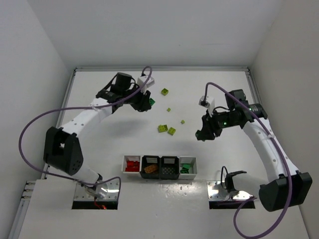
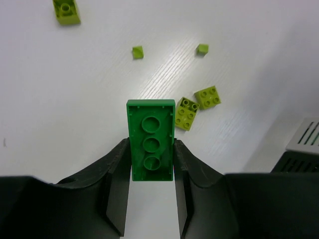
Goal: Sort the legos into containers by color
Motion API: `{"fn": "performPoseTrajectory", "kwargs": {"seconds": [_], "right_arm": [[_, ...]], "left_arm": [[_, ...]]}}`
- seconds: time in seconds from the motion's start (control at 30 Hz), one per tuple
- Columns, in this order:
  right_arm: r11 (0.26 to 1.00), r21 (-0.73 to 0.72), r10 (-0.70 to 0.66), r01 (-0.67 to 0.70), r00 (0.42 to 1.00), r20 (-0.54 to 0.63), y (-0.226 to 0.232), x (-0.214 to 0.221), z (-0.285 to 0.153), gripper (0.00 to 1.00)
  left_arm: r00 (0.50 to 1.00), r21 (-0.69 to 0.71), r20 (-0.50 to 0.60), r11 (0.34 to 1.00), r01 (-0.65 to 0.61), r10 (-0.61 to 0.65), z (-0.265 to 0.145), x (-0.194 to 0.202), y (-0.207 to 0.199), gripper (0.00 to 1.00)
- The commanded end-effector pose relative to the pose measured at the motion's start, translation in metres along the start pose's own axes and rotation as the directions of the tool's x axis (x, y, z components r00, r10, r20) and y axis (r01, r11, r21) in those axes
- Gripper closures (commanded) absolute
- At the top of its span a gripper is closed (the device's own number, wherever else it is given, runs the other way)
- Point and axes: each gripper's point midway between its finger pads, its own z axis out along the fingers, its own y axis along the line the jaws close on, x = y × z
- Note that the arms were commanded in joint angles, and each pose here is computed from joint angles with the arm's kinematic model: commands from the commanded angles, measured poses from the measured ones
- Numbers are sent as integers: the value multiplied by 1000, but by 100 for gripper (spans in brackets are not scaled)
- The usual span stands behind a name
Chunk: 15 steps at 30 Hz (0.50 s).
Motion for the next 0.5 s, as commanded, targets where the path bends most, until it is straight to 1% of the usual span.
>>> {"fn": "performPoseTrajectory", "kwargs": {"seconds": [0.0,0.07,0.1,0.13,0.2,0.27,0.37,0.4,0.47], "right_arm": [[986,-121,-114,118,993,42,33,-3,4,100],[978,-145,-153,153,988,14,43,3,10,100],[973,-161,-168,167,986,8,46,5,14,100],[966,-174,-195,189,980,-21,51,12,21,100],[961,-203,-205,191,977,-51,59,20,26,100],[956,-203,-228,210,971,-73,58,28,34,100],[940,-214,-296,264,946,-131,62,38,44,100],[939,-232,-292,252,944,-154,63,44,48,100],[930,-253,-312,267,937,-159,68,45,52,100]], "left_arm": [[996,28,95,1000,-8,5,-33,-32,-17,89],[991,-7,131,1000,-13,14,-51,-43,-12,89],[992,0,122,1000,17,-17,-52,-40,-12,89],[988,-1,153,1000,26,-25,-62,-49,-9,89],[984,3,169,998,55,-55,-70,-53,-6,89],[981,17,172,995,94,-96,-75,-51,-1,89],[977,11,186,994,108,-108,-84,-53,2,89],[976,3,188,993,115,-113,-86,-52,6,89],[974,-8,199,993,115,-111,-91,-54,8,89]]}}
